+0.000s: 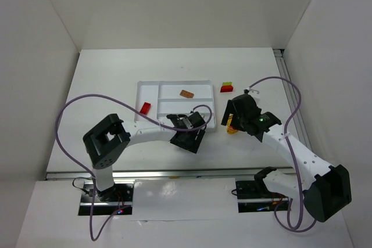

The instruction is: Sort the legos into containers by color

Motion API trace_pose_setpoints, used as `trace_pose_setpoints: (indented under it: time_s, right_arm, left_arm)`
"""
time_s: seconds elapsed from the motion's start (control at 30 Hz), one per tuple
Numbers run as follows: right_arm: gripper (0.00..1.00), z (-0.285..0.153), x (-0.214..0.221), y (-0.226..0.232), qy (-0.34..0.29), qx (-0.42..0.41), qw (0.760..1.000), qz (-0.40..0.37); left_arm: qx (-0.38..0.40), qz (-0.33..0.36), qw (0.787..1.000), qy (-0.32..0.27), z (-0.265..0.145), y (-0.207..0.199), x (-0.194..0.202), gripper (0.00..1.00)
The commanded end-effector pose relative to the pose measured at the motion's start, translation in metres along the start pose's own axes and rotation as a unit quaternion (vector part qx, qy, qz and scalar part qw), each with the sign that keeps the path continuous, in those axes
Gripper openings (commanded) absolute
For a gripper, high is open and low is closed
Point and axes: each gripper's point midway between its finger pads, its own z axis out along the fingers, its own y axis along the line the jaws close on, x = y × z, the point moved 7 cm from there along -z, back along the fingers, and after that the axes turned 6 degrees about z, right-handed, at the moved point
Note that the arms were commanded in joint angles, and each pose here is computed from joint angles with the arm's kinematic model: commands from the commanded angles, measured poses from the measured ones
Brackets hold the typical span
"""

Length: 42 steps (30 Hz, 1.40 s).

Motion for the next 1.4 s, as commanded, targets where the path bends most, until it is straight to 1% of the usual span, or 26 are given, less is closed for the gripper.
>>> trace_pose_setpoints:
  time_s: [0.0,0.07,0.17,0.27,0.3,0.33,0.37,0.43,0.47,0.5,0.57,0.63,0.67,0.7,0.77,0.83,0.87,0.9,0.97,1.0,1.03,1.1,1.17,1.27,1.3,1.37]
  right_arm:
    - [0.93,-0.013,-0.014,0.002,-0.024,0.004,1.0,0.005]
    - [0.93,-0.015,-0.015,0.002,-0.028,0.0,1.0,0.002]
    - [0.91,-0.017,-0.016,0.002,-0.031,-0.003,1.0,-0.001]
    - [0.9,-0.015,-0.013,0.001,-0.027,-0.006,1.0,-0.002]
    - [0.88,-0.015,-0.013,0.001,-0.027,-0.006,1.0,-0.002]
    - [0.88,-0.013,-0.011,0.0,-0.024,-0.003,1.0,-0.003]
    - [0.88,-0.013,-0.011,0.0,-0.024,-0.003,1.0,-0.003]
    - [0.87,-0.015,-0.011,0.0,-0.027,-0.006,1.0,-0.002]
    - [0.87,-0.015,-0.012,-0.001,-0.031,-0.002,1.0,-0.002]
    - [0.87,-0.015,-0.012,-0.001,-0.031,-0.002,1.0,-0.002]
    - [0.87,-0.014,-0.013,-0.002,-0.034,0.001,0.999,-0.002]
    - [0.87,-0.014,-0.012,-0.003,-0.034,0.007,0.999,0.002]
    - [0.87,-0.014,-0.012,-0.003,-0.034,0.007,0.999,0.006]
    - [0.87,-0.016,-0.013,-0.003,-0.037,0.004,0.999,0.008]
    - [0.87,-0.018,-0.015,-0.002,-0.043,-0.002,0.999,0.011]
    - [0.87,-0.018,-0.015,-0.001,-0.043,-0.002,0.999,0.015]
    - [0.87,-0.018,-0.015,-0.001,-0.043,-0.002,0.999,0.015]
    - [0.87,-0.018,-0.015,-0.001,-0.043,-0.002,0.999,0.015]
    - [0.87,-0.018,-0.016,0.0,-0.046,-0.005,0.999,0.017]
    - [0.87,-0.02,-0.017,0.0,-0.049,-0.008,0.999,0.018]
    - [0.87,-0.02,-0.017,0.0,-0.049,-0.008,0.999,0.018]
    - [0.87,-0.021,-0.018,0.0,-0.052,-0.012,0.998,0.02]
    - [0.87,-0.021,-0.018,0.0,-0.052,-0.012,0.998,0.02]
    - [0.87,-0.02,-0.017,0.0,-0.049,-0.008,0.999,0.018]
    - [0.89,-0.02,-0.017,0.0,-0.049,-0.008,0.999,0.014]
    - [0.89,-0.021,-0.019,0.001,-0.056,-0.015,0.998,0.017]
  left_arm:
    - [-0.051,-0.045,0.997,-0.042,0.009,0.005,-0.014,0.8]
    - [-0.06,-0.044,0.996,-0.042,0.012,0.007,-0.013,0.77]
    - [-0.074,-0.037,0.996,-0.042,0.019,0.008,-0.016,0.75]
    - [-0.076,-0.032,0.996,-0.04,0.023,0.007,-0.019,0.65]
    - [-0.071,-0.032,0.996,-0.036,0.025,0.005,-0.02,0.61]
    - [-0.066,-0.032,0.997,-0.034,0.025,0.004,-0.019,0.5]
    - [-0.064,-0.028,0.997,-0.034,0.025,0.001,-0.018,0.43]
    - [-0.05,-0.031,0.997,-0.047,0.01,-0.002,-0.024,0.34]
    - [-0.048,-0.03,0.998,-0.038,0.005,-0.002,-0.021,0.25]
    - [-0.035,-0.028,0.997,-0.062,-0.014,-0.005,-0.033,0.2]
    - [-0.017,-0.021,0.997,-0.069,-0.035,-0.008,-0.039,0.14]
    - [0.002,-0.013,0.994,-0.108,-0.063,-0.012,-0.055,0.14]
    - [0.001,-0.01,0.993,-0.121,-0.069,-0.012,-0.06,0.13]
    - [-0.002,-0.017,0.991,-0.131,-0.073,-0.004,-0.07,0.08]
    - [-0.002,-0.04,0.989,-0.145,-0.08,0.012,-0.088,0.05]
    - [-0.01,-0.053,0.987,-0.153,-0.076,0.023,-0.101,0.05]
    - [-0.01,-0.054,0.988,-0.148,-0.067,0.028,-0.108,0.05]
    - [-0.01,-0.073,0.985,-0.156,-0.069,0.041,-0.122,0.04]
    - [-0.002,-0.079,0.984,-0.161,-0.063,0.052,-0.136,0.0]
    - [-0.009,-0.086,0.984,-0.154,-0.053,0.058,-0.14,0.0]
    - [0.0,-0.098,0.982,-0.16,-0.054,0.067,-0.152,0.0]
    - [-0.007,-0.11,0.981,-0.157,-0.043,0.082,-0.165,0.0]
    - [-0.027,-0.108,0.981,-0.159,-0.034,0.085,-0.171,0.0]
    - [-0.049,-0.107,0.984,-0.133,-0.014,0.093,-0.171,0.01]
    - [-0.05,-0.112,0.984,-0.127,-0.012,0.093,-0.171,0.05]
    - [-0.056,-0.112,0.984,-0.124,-0.006,0.094,-0.171,0.14]
